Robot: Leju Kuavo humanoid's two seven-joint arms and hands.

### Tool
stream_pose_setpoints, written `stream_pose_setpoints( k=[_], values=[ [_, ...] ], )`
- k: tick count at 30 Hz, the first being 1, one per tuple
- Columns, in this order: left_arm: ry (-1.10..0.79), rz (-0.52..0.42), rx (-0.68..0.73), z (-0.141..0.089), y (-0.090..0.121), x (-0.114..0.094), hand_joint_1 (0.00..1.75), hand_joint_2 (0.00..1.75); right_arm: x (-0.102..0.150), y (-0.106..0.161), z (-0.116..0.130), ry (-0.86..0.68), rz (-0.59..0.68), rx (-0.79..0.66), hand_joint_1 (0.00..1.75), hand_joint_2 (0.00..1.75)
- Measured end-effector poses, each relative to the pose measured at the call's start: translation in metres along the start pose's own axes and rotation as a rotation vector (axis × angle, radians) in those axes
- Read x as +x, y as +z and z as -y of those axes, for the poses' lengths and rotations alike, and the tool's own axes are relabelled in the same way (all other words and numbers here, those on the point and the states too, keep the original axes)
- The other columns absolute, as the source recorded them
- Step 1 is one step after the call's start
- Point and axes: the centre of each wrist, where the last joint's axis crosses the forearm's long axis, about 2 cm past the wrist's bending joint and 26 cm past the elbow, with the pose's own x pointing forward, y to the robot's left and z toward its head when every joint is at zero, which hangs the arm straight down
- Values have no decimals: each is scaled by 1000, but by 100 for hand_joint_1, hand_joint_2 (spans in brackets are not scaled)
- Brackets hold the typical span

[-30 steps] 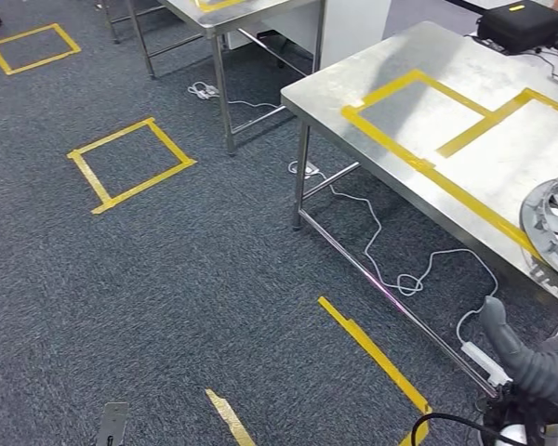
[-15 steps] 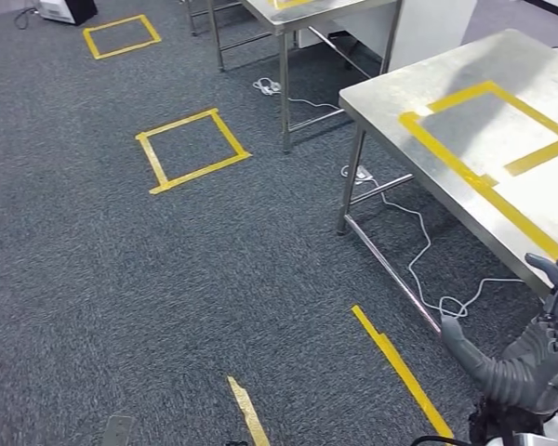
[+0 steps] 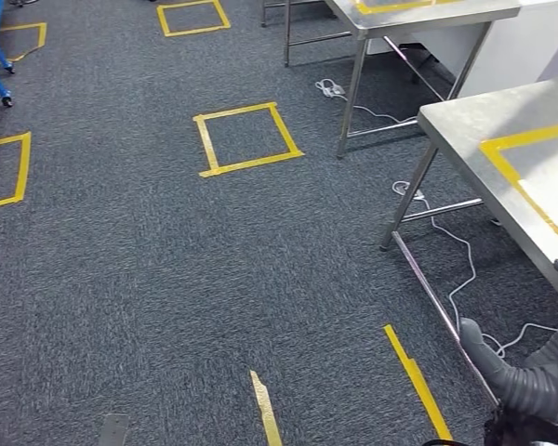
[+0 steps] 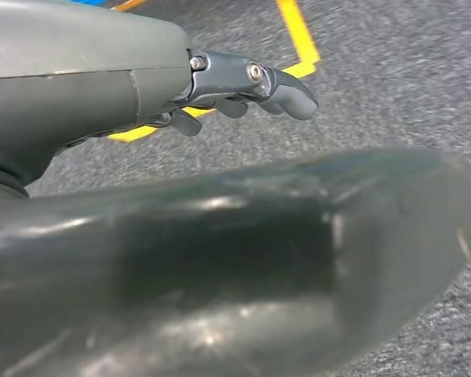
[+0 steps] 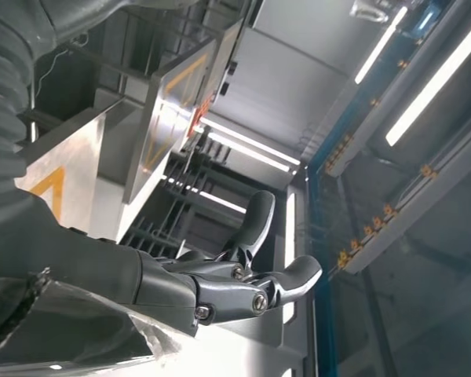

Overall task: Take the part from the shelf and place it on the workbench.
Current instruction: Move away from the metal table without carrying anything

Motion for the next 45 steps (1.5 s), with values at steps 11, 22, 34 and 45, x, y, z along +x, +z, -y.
stream_pose_setpoints(
  k=[11,22,34,45],
  values=[
    [20,0,-3,4,1,4,0,0,4,-5,5,28,29,1,0,175],
    [61,0,14,3,-2,8,0,0,9,-5,8,50,49,-10,0,175],
    [70,-28,17,5,2,5,0,0,11,-8,9,46,62,-2,0,175],
    [70,-25,18,5,1,6,0,0,10,-12,7,46,71,-6,0,175]
  ],
)
